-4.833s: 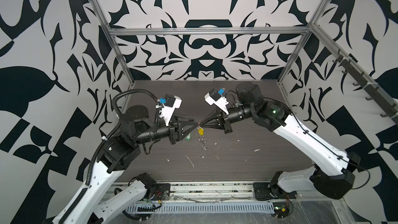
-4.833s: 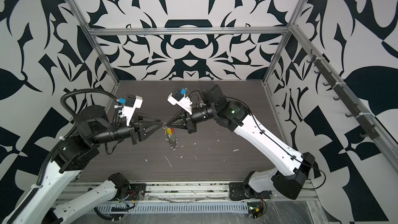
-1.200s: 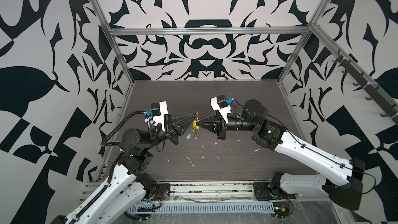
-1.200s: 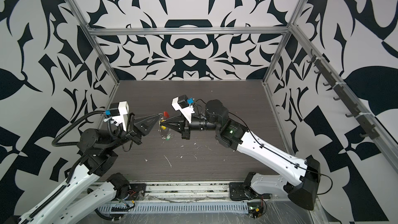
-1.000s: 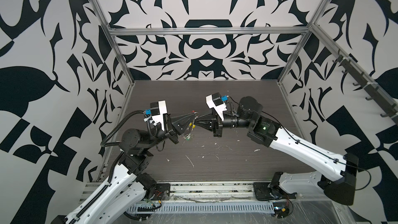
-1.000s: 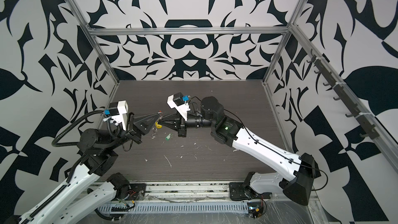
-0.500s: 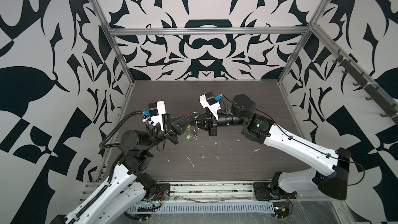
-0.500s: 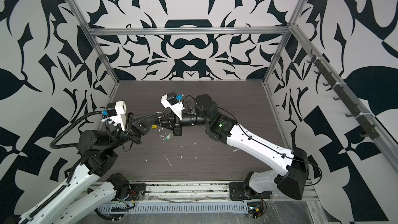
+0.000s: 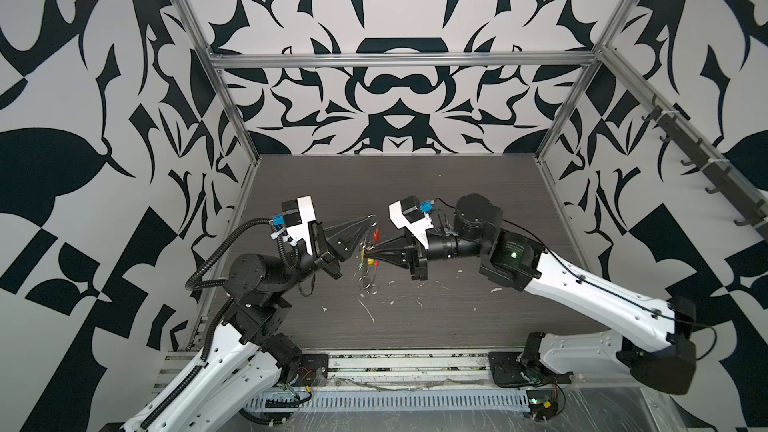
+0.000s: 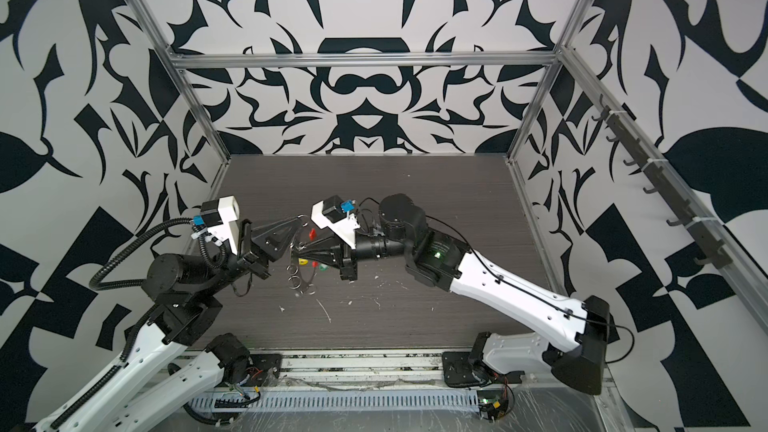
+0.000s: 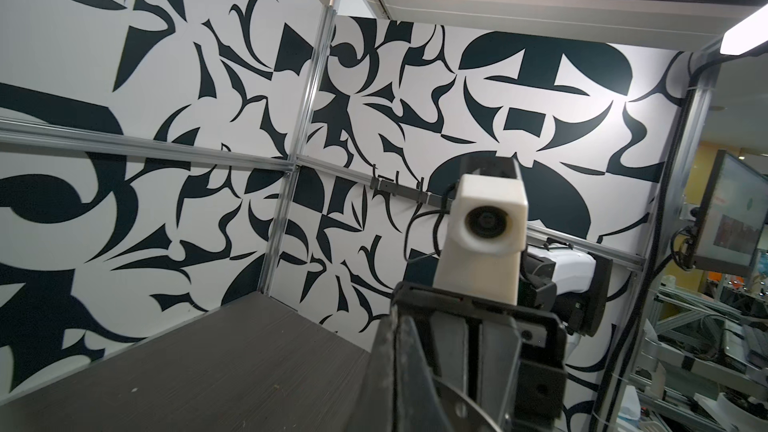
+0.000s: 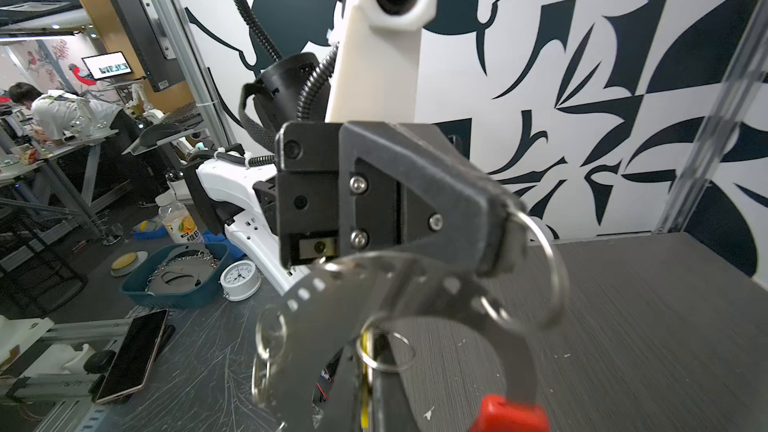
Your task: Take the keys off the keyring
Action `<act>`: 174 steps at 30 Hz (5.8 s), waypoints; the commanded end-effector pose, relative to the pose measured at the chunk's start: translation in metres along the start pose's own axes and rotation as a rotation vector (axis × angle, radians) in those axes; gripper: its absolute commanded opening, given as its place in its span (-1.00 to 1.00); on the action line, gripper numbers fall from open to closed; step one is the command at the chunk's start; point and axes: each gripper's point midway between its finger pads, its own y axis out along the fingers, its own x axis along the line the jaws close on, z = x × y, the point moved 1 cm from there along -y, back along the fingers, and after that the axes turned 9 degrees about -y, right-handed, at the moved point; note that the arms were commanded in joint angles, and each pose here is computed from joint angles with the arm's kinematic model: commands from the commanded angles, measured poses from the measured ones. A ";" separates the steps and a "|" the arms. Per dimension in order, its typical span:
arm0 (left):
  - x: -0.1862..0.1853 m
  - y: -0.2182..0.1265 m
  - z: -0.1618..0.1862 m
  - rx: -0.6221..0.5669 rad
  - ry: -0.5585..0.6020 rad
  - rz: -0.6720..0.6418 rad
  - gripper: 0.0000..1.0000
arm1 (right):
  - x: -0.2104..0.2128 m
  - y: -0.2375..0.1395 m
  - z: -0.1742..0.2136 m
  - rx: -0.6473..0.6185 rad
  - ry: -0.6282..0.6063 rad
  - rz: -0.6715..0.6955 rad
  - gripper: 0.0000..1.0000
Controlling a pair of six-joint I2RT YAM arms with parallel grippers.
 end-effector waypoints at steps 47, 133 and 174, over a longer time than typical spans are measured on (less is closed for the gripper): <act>0.092 -0.034 0.087 0.137 -0.205 -0.390 -1.00 | -0.128 -0.141 0.360 0.575 0.876 0.942 0.60; 0.245 -0.051 0.024 -0.096 0.047 -1.115 0.99 | -0.146 -0.237 0.184 0.098 0.466 1.416 0.99; 0.388 -0.270 0.099 0.049 0.323 -1.589 0.99 | -0.137 -0.259 0.186 0.063 0.348 1.498 1.00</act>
